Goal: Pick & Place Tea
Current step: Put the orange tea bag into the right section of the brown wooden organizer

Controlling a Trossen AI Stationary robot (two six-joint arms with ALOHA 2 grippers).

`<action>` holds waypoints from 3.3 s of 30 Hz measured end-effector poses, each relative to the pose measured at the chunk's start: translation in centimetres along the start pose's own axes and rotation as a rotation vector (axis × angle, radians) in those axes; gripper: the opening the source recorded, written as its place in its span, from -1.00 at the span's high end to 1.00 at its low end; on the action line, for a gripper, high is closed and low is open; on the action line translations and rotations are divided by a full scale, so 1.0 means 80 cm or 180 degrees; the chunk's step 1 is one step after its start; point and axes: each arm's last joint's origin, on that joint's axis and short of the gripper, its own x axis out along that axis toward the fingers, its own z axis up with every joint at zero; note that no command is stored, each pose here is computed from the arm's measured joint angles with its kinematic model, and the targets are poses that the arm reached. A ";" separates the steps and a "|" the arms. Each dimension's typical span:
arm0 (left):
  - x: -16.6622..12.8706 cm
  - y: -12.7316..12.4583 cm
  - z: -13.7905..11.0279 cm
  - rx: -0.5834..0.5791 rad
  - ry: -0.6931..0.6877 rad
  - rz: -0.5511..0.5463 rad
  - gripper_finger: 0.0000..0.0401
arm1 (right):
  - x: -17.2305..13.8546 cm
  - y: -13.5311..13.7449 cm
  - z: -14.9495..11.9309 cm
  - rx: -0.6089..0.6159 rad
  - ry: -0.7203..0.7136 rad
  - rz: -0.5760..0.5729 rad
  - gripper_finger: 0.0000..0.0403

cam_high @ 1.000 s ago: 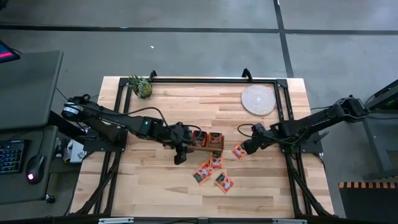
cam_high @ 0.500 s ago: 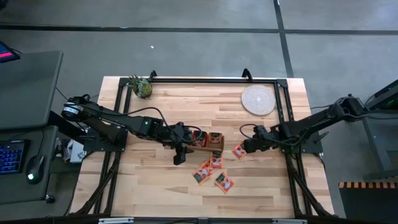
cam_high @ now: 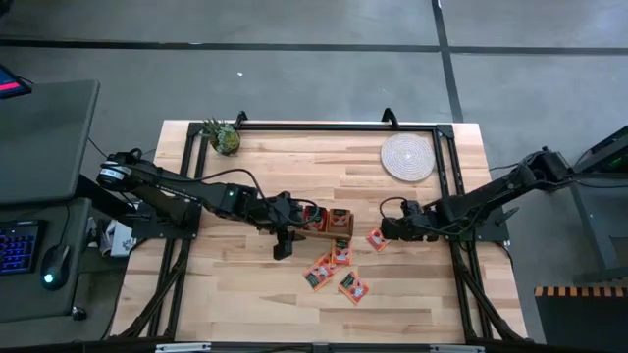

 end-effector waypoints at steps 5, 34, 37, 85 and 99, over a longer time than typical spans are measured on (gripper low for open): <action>0.000 0.000 0.000 0.0004 -0.0001 0.0000 0.17 | 0.009 -0.002 -0.004 0.0056 -0.0039 -0.0118 -0.20; 0.000 0.000 -0.001 0.0112 0.0044 -0.0060 0.17 | 0.035 0.012 -0.009 0.0125 -0.0085 0.0030 -0.14; 0.000 0.000 -0.002 0.0113 0.0066 -0.0053 0.17 | 0.037 0.012 -0.006 0.0158 -0.0079 0.0003 -0.01; 0.000 0.005 -0.004 0.0093 0.0147 -0.0003 0.17 | -0.056 0.042 0.021 -0.0943 -0.1211 0.0945 1.00; 0.001 0.026 0.002 -0.0048 0.0150 0.0005 0.17 | -0.158 0.108 0.045 -0.2176 -0.1833 0.0754 1.00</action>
